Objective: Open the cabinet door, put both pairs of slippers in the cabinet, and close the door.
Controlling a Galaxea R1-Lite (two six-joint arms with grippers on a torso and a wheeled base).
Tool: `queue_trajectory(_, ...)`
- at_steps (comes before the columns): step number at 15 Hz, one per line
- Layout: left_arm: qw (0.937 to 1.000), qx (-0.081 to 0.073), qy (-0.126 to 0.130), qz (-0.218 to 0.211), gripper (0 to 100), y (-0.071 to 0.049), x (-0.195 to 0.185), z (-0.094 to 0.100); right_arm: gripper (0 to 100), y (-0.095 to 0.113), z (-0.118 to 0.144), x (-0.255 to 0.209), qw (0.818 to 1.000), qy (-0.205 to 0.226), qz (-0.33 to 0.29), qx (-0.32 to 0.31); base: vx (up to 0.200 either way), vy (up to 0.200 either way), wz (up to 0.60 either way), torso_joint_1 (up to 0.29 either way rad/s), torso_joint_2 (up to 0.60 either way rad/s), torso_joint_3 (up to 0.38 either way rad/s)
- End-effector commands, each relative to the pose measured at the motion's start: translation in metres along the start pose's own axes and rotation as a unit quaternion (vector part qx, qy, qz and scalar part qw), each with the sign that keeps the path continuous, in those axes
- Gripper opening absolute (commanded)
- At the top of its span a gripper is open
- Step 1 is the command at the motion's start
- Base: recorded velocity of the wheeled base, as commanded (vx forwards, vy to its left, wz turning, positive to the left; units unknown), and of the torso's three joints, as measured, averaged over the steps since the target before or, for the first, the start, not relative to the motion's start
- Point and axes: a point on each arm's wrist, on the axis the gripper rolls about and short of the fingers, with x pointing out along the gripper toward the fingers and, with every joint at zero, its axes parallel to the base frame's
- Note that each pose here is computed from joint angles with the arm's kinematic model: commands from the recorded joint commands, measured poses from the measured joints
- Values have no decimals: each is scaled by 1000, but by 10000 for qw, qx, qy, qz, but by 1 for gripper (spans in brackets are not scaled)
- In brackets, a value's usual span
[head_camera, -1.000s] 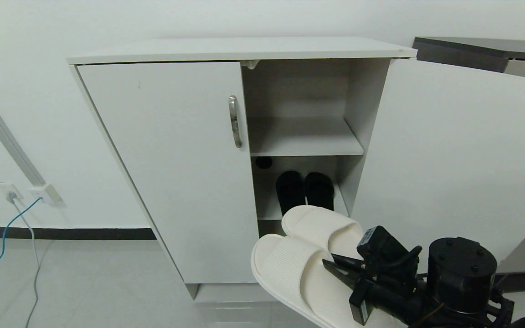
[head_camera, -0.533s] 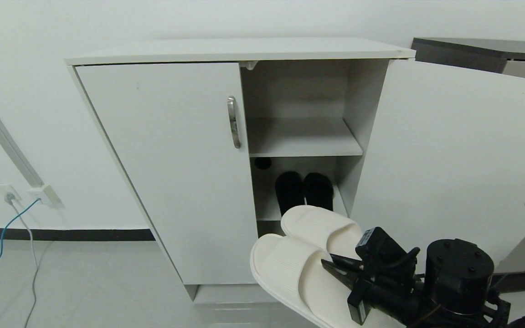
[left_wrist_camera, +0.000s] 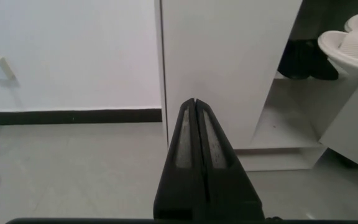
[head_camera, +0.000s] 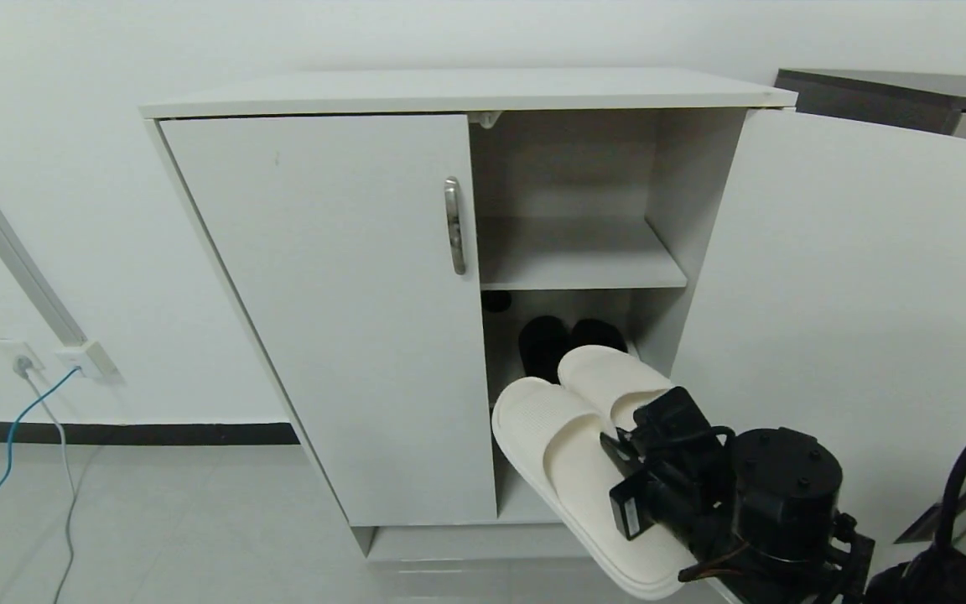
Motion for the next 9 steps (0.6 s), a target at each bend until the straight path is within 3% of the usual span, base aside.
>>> queue_trajectory(1, 10000, 1, -2, 7, 0, 0, 0, 0, 0, 9, 6, 9, 9990, 33, -438, 130, 0, 0, 0, 0, 0, 0)
queue_trajectory(6, 10000, 1, 6, 7, 0, 0, 0, 0, 0, 28, 41, 0, 9942, 204, -945, 474, 0, 0, 0, 0, 0, 0)
queue_trajectory(9, 10000, 1, 6, 7, 0, 0, 0, 0, 0, 33, 87, -17, 9892, 589, -1029, 866, 0, 0, 0, 0, 0, 0)
